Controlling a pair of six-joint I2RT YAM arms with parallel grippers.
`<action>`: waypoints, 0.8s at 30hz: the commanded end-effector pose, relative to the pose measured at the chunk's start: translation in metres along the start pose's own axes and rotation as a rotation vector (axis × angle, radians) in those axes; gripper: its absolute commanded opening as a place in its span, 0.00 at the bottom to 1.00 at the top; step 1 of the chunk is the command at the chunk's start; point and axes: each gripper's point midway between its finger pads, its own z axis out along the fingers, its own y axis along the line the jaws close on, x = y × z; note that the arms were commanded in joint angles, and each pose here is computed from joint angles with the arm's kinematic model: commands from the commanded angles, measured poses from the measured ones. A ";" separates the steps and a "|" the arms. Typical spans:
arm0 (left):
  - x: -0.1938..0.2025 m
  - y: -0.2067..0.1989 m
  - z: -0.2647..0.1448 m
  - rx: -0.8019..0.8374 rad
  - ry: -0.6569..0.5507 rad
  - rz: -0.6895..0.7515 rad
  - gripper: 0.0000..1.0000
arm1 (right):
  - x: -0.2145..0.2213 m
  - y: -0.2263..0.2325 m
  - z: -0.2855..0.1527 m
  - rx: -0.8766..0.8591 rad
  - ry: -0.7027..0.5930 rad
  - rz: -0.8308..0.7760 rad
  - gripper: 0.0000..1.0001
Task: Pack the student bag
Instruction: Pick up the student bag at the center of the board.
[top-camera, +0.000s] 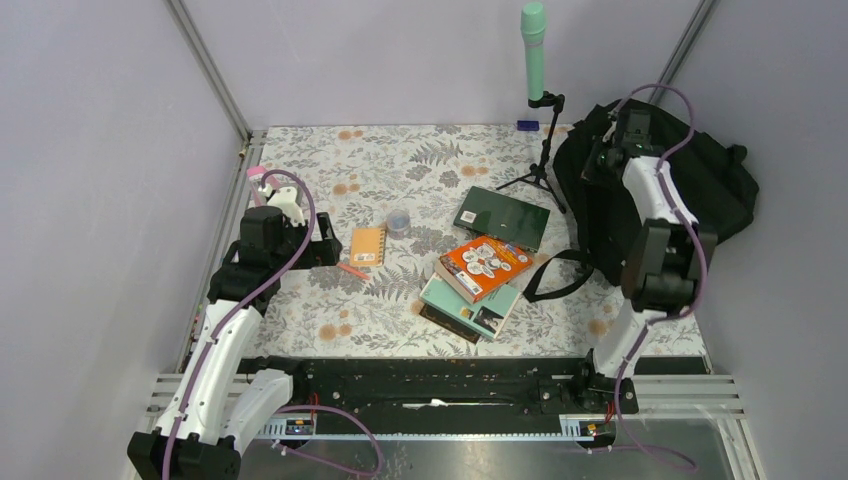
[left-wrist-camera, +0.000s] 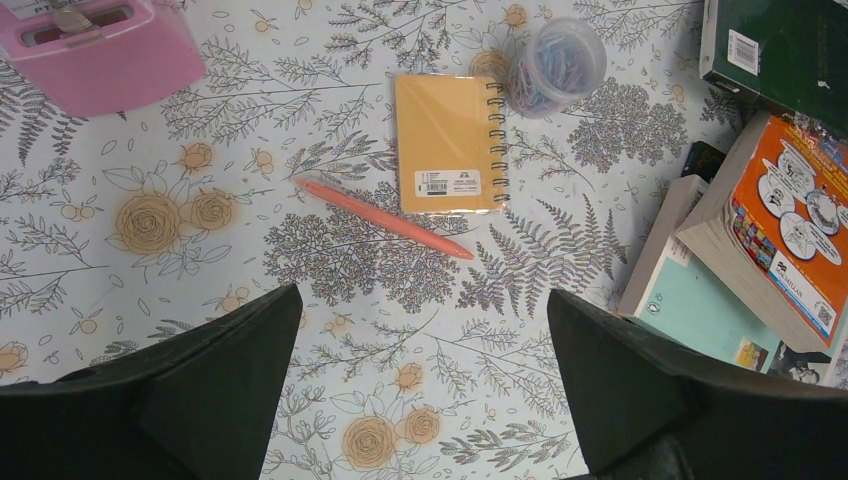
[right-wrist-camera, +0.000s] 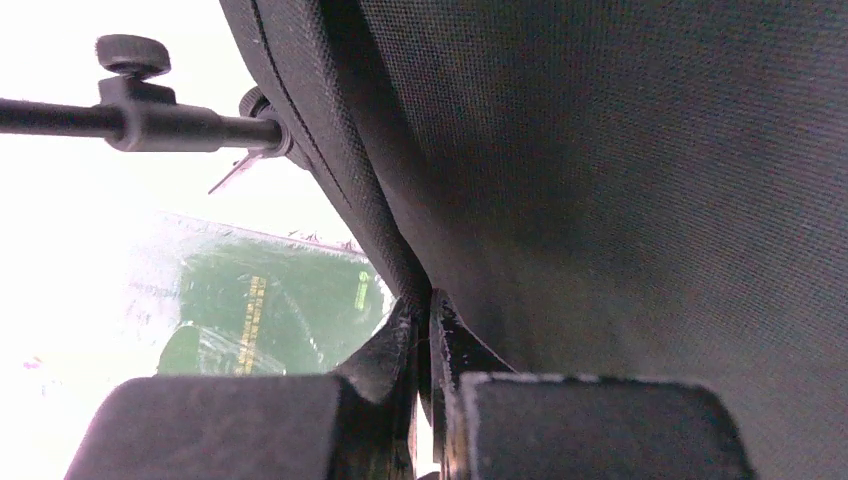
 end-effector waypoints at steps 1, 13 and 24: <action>-0.013 -0.003 0.001 0.017 -0.051 0.018 0.99 | -0.055 -0.012 -0.090 0.130 -0.312 0.086 0.00; -0.018 -0.003 -0.006 0.012 -0.087 0.025 0.99 | -0.015 0.051 -0.235 -0.183 -0.536 0.095 0.00; -0.023 -0.073 -0.026 0.362 -0.156 0.122 0.99 | 0.028 0.154 -0.333 -0.706 -0.541 -0.114 0.00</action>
